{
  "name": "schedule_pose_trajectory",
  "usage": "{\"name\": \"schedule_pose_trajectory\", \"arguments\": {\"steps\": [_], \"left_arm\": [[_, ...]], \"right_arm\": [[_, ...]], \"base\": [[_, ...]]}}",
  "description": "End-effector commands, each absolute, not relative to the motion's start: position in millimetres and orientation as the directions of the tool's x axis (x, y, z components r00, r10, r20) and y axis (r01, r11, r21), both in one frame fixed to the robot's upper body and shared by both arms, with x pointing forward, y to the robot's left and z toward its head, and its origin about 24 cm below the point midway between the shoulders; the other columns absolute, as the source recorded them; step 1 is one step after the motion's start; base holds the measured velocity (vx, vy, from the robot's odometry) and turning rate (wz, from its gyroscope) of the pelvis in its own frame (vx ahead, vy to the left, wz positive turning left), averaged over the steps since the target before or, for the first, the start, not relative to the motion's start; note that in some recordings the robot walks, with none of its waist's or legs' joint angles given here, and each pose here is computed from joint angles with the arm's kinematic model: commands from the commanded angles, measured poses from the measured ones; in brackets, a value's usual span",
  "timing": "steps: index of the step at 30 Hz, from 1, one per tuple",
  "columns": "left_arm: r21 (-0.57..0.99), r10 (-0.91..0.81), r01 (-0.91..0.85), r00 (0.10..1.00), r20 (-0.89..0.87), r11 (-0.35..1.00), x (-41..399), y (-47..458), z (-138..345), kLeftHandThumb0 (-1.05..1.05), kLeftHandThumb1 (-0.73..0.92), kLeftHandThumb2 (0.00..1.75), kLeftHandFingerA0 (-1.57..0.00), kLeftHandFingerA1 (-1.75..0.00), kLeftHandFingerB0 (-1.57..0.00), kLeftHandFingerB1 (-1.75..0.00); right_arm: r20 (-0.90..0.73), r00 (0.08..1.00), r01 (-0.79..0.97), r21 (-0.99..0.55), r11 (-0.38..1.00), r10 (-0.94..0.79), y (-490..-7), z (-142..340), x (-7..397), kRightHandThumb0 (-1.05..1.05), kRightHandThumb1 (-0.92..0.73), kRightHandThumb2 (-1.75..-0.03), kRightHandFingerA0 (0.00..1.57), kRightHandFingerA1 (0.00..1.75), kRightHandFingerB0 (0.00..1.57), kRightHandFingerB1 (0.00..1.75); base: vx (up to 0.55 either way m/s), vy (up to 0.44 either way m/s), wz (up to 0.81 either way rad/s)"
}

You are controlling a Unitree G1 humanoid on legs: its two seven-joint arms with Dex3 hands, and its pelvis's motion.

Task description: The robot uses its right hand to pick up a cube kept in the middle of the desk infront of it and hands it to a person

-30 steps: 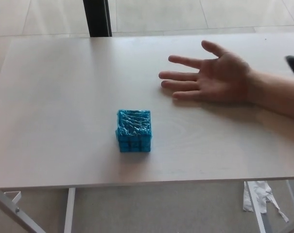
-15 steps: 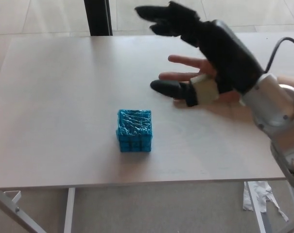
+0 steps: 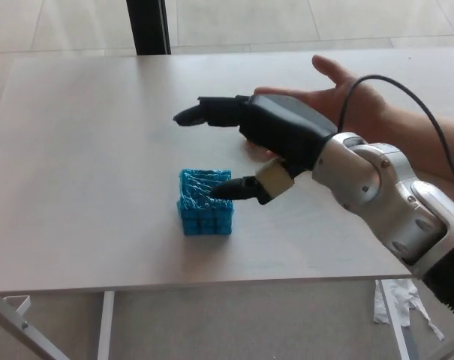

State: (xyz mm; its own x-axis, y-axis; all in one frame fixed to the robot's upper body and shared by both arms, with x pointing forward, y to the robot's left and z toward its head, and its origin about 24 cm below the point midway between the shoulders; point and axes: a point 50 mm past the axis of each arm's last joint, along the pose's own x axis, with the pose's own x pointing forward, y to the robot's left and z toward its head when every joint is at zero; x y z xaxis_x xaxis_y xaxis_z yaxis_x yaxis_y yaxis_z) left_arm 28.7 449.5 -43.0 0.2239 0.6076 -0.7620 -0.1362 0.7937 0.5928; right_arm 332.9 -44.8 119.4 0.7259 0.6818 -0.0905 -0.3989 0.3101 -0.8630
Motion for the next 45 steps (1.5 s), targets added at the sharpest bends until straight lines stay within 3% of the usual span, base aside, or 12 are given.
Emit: {"name": "schedule_pose_trajectory", "arguments": {"steps": [1, 20, 21, 22, 23, 24, 26, 31, 32, 33, 35, 45], "left_arm": [[0.606, 0.613, -0.111, 0.235, -0.754, 0.788, 30.7, 452.1, -39.7, -0.55, 0.73, 0.62, -0.52, -0.58, -0.52, -0.46], [0.614, 0.604, -0.033, 0.23, -0.763, 0.789, 35.6, 451.6, -39.8, -0.55, 0.73, 0.62, -0.53, -0.55, -0.51, -0.44], [0.604, 0.593, -0.034, 0.245, -0.767, 0.796, 36.9, 450.9, -40.0, -0.55, 0.74, 0.62, -0.5, -0.54, -0.49, -0.44], [0.603, 0.592, -0.038, 0.248, -0.767, 0.797, 37.4, 450.5, -40.2, -0.54, 0.74, 0.62, -0.52, -0.56, -0.51, -0.45], [0.604, 0.593, -0.036, 0.247, -0.766, 0.796, 37.9, 450.3, -40.5, -0.54, 0.74, 0.62, -0.52, -0.54, -0.51, -0.44], [0.607, 0.595, -0.03, 0.244, -0.766, 0.794, 39.3, 450.1, -40.8, -0.54, 0.74, 0.62, -0.52, -0.55, -0.51, -0.44], [0.605, 0.59, -0.021, 0.247, -0.769, 0.796, 40.8, 450.0, -40.6, -0.53, 0.74, 0.62, -0.53, -0.55, -0.51, -0.44], [0.606, 0.591, -0.019, 0.251, -0.767, 0.795, 42.5, 450.8, -39.4, -0.53, 0.74, 0.62, -0.53, -0.55, -0.51, -0.44], [0.572, 0.577, -0.096, 0.227, -0.784, 0.815, 39.9, 454.0, -36.4, -0.51, 0.73, 0.62, -0.5, -0.52, -0.5, -0.43], [0.597, 0.584, -0.02, 0.233, -0.777, 0.802, 42.7, 452.6, -37.6, -0.56, 0.72, 0.62, -0.58, -0.59, -0.6, -0.47], [0.601, 0.589, -0.023, 0.23, -0.775, 0.799, 42.7, 451.3, -39.5, -0.55, 0.74, 0.62, -0.51, -0.54, -0.5, -0.42], [0.596, 0.585, -0.025, 0.231, -0.778, 0.803, 40.1, 449.7, -41.5, -0.55, 0.74, 0.62, -0.51, -0.54, -0.5, -0.42]], "right_arm": [[-0.149, 0.758, -0.218, -0.976, 0.031, 0.635, -31.3, 108.9, 341.7, -0.65, -0.59, -0.58, 0.26, 0.57, 0.34, 0.41], [-0.184, 0.816, -0.301, -0.944, 0.132, 0.548, -8.7, 85.5, 342.5, -0.7, -0.6, -0.59, 0.3, 0.63, 0.28, 0.42], [-0.181, 0.827, -0.293, -0.947, 0.134, 0.532, -9.9, 84.2, 343.5, -0.71, -0.46, -0.87, 0.32, 0.65, 0.23, 0.5], [-0.182, 0.834, -0.289, -0.948, 0.131, 0.521, -10.5, 83.0, 343.7, -0.72, -0.46, -0.88, 0.33, 0.66, 0.23, 0.51], [-0.184, 0.839, -0.286, -0.95, 0.128, 0.513, -11.1, 82.0, 343.7, -0.72, -0.6, -0.58, 0.36, 0.67, 0.27, 0.42], [-0.188, 0.843, -0.282, -0.952, 0.117, 0.504, -12.2, 81.0, 343.5, -0.79, -0.49, -0.89, 0.41, 0.72, 0.22, 0.51], [-0.214, 0.847, -0.274, -0.96, 0.054, 0.486, -14.3, 77.5, 342.7, -0.8, -0.48, -0.87, 0.54, 0.91, 0.18, 0.51], [-0.214, 0.851, -0.269, -0.962, 0.048, 0.479, -14.3, 78.1, 342.6, -0.8, -0.48, -0.87, 0.54, 0.91, 0.18, 0.51], [-0.406, 0.849, -0.347, -0.911, -0.225, 0.338, -18.7, 79.6, 348.3, -0.81, -0.47, -0.85, 0.43, 0.74, 0.05, 0.44], [-0.414, 0.848, -0.347, -0.906, -0.243, 0.33, -19.1, 81.6, 348.6, -0.74, -0.56, -0.57, 0.47, 0.78, 0.09, 0.4], [-0.426, 0.846, -0.339, -0.894, -0.294, 0.321, -19.7, 85.2, 349.0, -0.81, -0.47, -0.83, 0.89, 1.24, 0.09, 0.47], [-0.445, 0.844, -0.358, -0.884, -0.302, 0.301, -19.0, 87.6, 345.0, -0.74, -0.44, -0.83, 0.95, 1.24, 0.09, 0.47]], "base": [[0.0, 0.0, 0.0], [0.0, 0.0, 0.0], [0.0, 0.0, 0.0], [0.0, 0.0, 0.0], [0.0, 0.0, 0.0], [0.0, 0.0, 0.0], [0.0, 0.0, 0.0], [0.0, 0.0, 0.0], [0.0, 0.0, 0.0], [0.0, 0.0, 0.0], [0.0, 0.0, 0.0], [0.0, 0.0, 0.0]]}}
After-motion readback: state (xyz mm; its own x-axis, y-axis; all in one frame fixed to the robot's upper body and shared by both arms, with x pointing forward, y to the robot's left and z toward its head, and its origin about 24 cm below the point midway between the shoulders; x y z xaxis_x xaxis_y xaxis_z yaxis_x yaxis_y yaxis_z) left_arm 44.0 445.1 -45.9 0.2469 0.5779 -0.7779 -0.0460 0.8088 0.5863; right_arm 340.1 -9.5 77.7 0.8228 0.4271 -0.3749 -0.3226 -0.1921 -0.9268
